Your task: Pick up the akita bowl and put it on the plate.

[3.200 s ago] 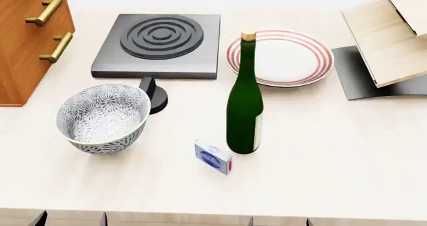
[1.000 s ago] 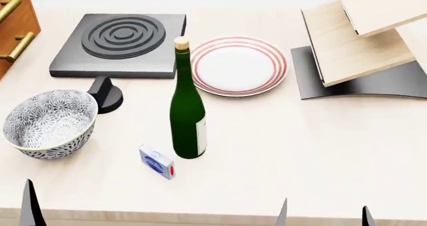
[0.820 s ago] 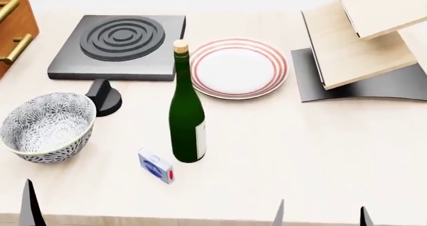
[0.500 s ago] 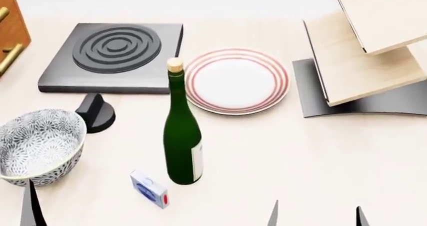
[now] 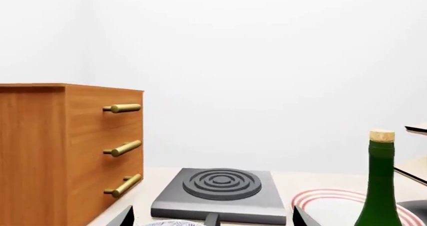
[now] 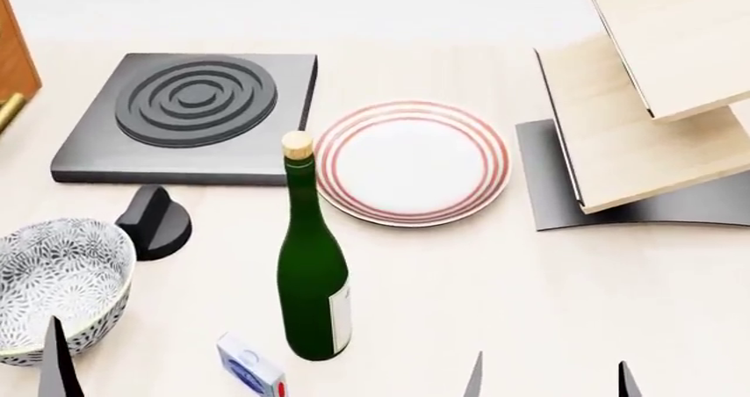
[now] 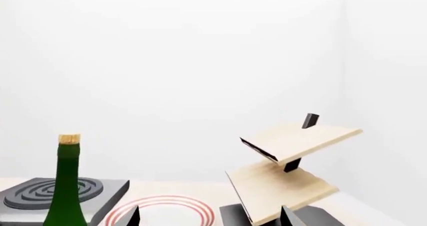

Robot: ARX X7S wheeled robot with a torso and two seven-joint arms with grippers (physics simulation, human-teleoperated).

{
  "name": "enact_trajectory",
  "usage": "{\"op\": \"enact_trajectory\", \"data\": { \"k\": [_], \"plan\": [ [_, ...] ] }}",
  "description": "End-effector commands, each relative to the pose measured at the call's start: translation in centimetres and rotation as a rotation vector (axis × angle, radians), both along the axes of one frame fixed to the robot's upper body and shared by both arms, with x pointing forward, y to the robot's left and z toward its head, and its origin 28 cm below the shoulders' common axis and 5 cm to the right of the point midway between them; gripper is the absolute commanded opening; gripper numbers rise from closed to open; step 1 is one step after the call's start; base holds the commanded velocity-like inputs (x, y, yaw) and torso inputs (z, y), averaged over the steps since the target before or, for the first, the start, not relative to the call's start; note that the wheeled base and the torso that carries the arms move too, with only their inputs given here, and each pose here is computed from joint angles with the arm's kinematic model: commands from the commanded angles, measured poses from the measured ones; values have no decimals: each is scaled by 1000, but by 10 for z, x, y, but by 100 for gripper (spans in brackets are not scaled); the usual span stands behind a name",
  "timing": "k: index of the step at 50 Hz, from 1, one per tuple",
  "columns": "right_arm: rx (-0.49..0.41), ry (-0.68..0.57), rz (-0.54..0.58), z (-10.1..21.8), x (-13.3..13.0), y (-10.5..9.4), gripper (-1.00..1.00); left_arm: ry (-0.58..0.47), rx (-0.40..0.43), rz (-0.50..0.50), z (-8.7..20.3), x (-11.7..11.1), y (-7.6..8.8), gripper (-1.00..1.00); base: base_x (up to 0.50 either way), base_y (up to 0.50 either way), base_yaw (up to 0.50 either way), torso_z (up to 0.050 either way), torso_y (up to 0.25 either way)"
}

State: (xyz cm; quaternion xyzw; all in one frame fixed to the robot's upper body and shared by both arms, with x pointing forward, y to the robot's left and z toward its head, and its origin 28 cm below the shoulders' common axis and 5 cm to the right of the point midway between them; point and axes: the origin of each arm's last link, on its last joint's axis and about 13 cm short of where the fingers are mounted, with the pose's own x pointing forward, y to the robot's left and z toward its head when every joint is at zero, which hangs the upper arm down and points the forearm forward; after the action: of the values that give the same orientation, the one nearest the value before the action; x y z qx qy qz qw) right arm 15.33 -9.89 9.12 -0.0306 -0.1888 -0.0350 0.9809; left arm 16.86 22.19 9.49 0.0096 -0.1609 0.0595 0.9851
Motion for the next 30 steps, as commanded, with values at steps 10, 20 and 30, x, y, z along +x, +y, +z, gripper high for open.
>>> {"op": "enact_trajectory", "data": {
  "k": [10, 20, 30],
  "plan": [
    [-2, -3, 5, -1, 0, 1, 100, 2, 1, 1, -1, 0, 0, 100, 74, 0, 0, 0, 0],
    [-3, 0, 5, -1, 0, 1, 100, 4, 1, 1, -2, 0, 0, 100, 75, 0, 0, 0, 0],
    [-5, -6, 7, 0, -1, 2, 100, 3, 1, 1, -1, 1, 0, 100, 73, 0, 0, 0, 0]
  ]
}}
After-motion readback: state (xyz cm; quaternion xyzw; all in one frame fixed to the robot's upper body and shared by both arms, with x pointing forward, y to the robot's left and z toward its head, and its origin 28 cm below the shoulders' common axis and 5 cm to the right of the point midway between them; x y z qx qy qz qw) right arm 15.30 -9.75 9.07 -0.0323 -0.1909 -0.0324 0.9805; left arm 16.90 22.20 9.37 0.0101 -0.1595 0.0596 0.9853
